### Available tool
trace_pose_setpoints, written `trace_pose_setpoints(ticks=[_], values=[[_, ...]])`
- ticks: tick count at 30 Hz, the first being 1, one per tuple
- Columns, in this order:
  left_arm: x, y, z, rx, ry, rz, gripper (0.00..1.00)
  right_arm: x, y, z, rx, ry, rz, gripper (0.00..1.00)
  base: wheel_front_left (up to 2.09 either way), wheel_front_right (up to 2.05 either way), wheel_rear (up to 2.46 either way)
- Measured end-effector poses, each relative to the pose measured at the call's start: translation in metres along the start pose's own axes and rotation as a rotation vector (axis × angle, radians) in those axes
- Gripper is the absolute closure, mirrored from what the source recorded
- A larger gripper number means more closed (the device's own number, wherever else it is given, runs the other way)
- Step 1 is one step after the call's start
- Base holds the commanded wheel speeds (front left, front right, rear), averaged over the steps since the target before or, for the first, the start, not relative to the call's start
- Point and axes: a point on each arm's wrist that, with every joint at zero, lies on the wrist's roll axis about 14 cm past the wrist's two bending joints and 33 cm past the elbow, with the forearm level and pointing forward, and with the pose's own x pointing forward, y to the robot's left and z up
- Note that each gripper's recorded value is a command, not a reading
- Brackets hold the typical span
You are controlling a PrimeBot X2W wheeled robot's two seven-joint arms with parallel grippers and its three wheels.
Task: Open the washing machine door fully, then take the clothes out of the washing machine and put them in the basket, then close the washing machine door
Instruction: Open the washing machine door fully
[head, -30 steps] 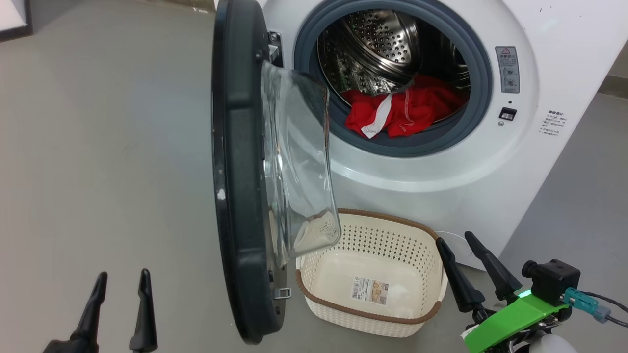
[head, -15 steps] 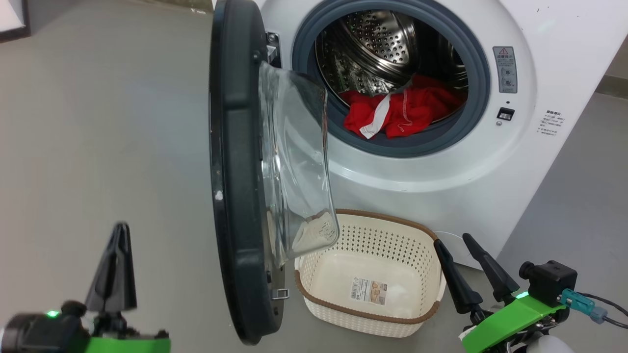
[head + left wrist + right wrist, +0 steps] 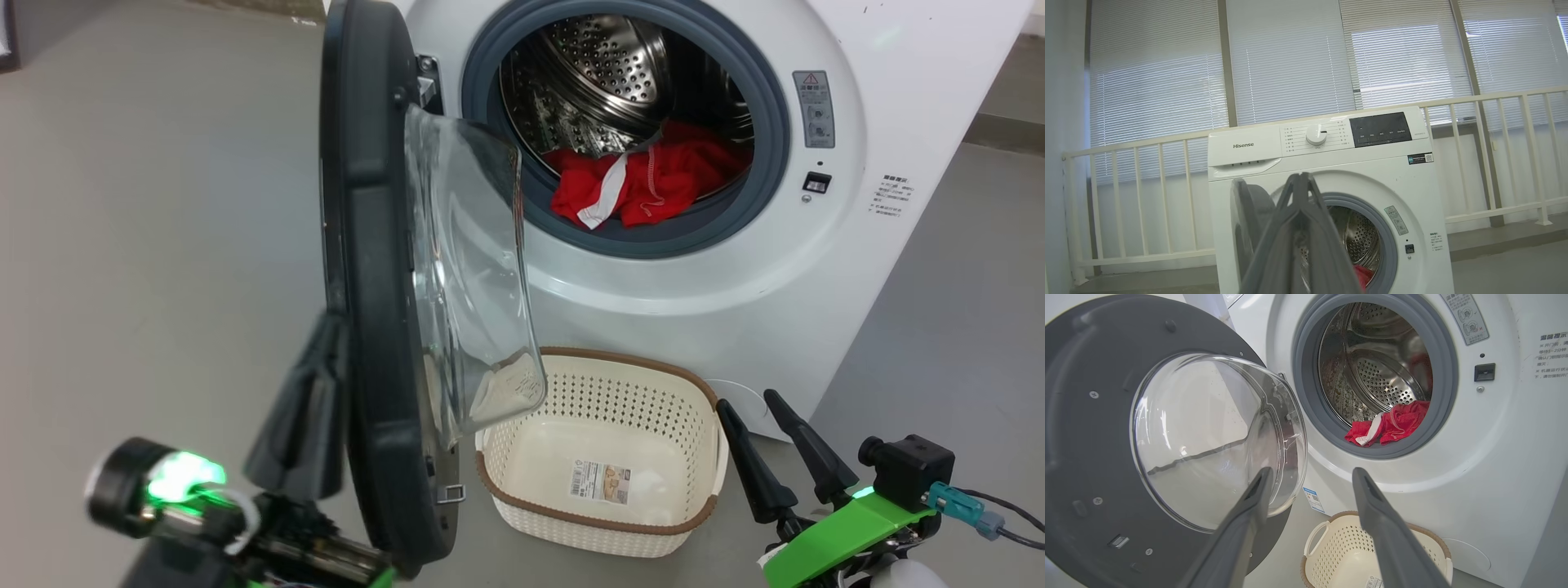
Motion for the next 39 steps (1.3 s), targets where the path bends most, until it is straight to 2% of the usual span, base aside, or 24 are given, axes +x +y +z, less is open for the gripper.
trace_pose_setpoints(ticks=[4, 7, 18, 26, 35, 39], values=[[-0.002, -0.03, -0.014, -0.073, 0.063, -0.074, 1.0, -0.001, -0.002, -0.001, 0.002, 0.001, -0.005, 0.0, 0.0, 0.0, 0.0], [-0.014, -0.047, -0.041, -0.149, 0.174, -0.102, 1.0, -0.001, -0.003, -0.001, 0.004, 0.002, -0.008, 0.0, 0.0, 0.0, 0.0], [-0.051, -0.069, -0.111, -0.259, 0.438, -0.121, 1.0, -0.002, -0.005, -0.005, 0.011, 0.01, -0.014, 0.0, 0.0, 0.0, 0.0], [-0.077, -0.059, -0.147, -0.272, 0.566, -0.07, 1.0, -0.002, -0.005, -0.006, 0.012, 0.014, -0.015, 0.0, 0.0, 0.0, 0.0], [-0.084, -0.036, -0.153, -0.247, 0.576, -0.002, 1.0, 0.0, 0.004, -0.012, 0.014, 0.03, 0.012, 0.0, 0.0, 0.0, 0.0], [-0.089, -0.013, -0.154, -0.215, 0.584, 0.061, 1.0, 0.002, 0.006, -0.012, 0.013, 0.032, 0.02, 0.0, 0.0, 0.0, 0.0]])
